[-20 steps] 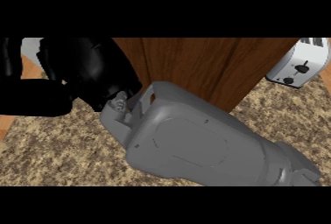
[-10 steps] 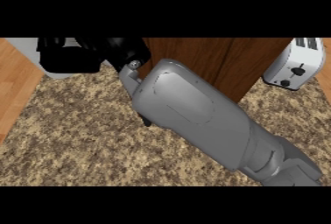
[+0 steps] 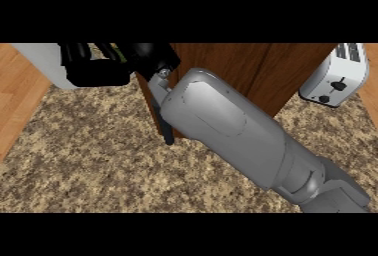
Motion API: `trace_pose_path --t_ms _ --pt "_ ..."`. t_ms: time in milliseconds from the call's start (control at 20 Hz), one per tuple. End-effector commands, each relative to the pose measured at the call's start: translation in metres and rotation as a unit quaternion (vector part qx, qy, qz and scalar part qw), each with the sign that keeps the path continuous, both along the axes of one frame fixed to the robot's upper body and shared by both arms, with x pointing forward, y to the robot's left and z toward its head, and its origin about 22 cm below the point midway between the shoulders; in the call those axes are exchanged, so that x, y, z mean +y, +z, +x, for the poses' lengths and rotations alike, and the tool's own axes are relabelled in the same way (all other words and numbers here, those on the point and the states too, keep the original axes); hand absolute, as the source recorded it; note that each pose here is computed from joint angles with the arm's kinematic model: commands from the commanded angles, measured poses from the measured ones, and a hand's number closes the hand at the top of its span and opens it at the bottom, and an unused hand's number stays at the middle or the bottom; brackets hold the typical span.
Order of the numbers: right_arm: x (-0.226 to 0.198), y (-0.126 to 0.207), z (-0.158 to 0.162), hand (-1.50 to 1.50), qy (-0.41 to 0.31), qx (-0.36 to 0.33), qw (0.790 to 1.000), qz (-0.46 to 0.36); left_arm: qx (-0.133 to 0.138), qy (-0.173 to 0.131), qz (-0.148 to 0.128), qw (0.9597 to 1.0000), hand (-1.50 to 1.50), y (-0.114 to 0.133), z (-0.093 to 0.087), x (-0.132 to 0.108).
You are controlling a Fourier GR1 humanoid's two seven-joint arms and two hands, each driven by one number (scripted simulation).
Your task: Pick up the wine, place it into the cabinet and close the cabinet
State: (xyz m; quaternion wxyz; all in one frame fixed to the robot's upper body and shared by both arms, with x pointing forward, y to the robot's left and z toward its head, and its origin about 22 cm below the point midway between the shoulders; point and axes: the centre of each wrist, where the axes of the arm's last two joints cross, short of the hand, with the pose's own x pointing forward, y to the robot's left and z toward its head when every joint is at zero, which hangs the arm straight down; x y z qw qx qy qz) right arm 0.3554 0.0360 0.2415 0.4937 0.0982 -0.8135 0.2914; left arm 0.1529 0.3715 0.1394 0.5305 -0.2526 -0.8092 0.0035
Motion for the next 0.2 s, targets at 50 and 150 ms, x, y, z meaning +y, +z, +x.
trace_pose_path --t_ms 50,150 --pt "-0.0777 -0.043 0.0587 1.5 -0.147 0.068 0.987 -0.024 0.004 -0.001 0.004 1.0 1.5 -0.0001 0.0006 0.0016" --pt "-0.0697 -0.0353 0.0575 1.5 -0.14 0.063 0.988 -0.016 0.0 -0.011 0.0 0.9999 1.5 0.0068 0.0028 -0.004"
